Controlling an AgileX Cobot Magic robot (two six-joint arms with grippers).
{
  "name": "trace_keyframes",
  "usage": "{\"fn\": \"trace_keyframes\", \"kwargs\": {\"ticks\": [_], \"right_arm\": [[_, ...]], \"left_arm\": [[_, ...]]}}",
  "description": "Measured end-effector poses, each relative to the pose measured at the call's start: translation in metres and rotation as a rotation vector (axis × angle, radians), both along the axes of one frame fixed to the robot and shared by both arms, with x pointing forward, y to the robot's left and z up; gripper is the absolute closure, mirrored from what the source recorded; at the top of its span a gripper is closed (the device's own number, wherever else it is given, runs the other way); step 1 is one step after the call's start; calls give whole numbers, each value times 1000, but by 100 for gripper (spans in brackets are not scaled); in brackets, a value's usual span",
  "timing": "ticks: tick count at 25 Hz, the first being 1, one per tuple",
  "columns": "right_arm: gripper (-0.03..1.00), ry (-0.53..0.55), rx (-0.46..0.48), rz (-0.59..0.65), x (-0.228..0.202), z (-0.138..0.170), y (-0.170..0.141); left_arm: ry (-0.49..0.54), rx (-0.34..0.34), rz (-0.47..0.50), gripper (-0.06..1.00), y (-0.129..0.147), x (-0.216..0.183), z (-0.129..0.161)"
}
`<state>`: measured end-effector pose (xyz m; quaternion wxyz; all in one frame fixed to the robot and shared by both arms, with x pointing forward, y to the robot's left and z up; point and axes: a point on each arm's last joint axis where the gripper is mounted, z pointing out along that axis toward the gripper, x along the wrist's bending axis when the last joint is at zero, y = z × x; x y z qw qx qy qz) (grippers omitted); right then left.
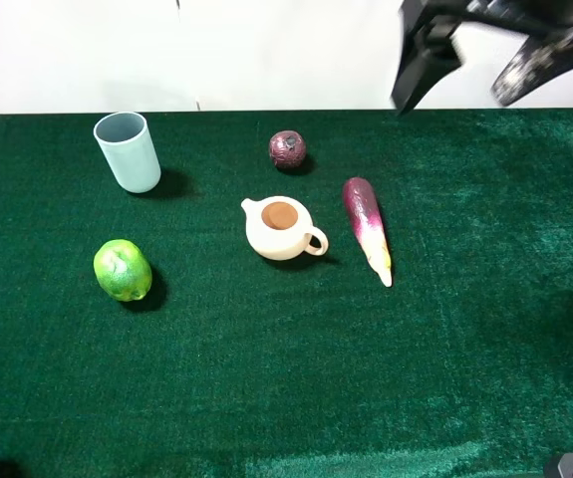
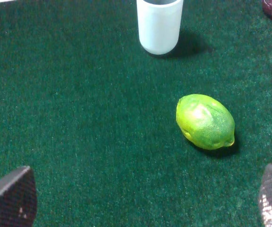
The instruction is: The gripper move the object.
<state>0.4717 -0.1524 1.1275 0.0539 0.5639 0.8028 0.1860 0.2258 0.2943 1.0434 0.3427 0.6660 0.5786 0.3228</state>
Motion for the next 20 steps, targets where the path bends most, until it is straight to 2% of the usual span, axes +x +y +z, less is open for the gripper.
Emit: {"fn": "trace_keyframes", "kwargs": {"ticks": [10, 20], "right_arm": [[28, -210, 37, -10, -56, 46, -42], [28, -322, 51, -23, -128, 34, -90]], "left_arm": [[0, 0, 0, 0, 0, 0, 0], [0, 0, 0, 0, 0, 0, 0]]}}
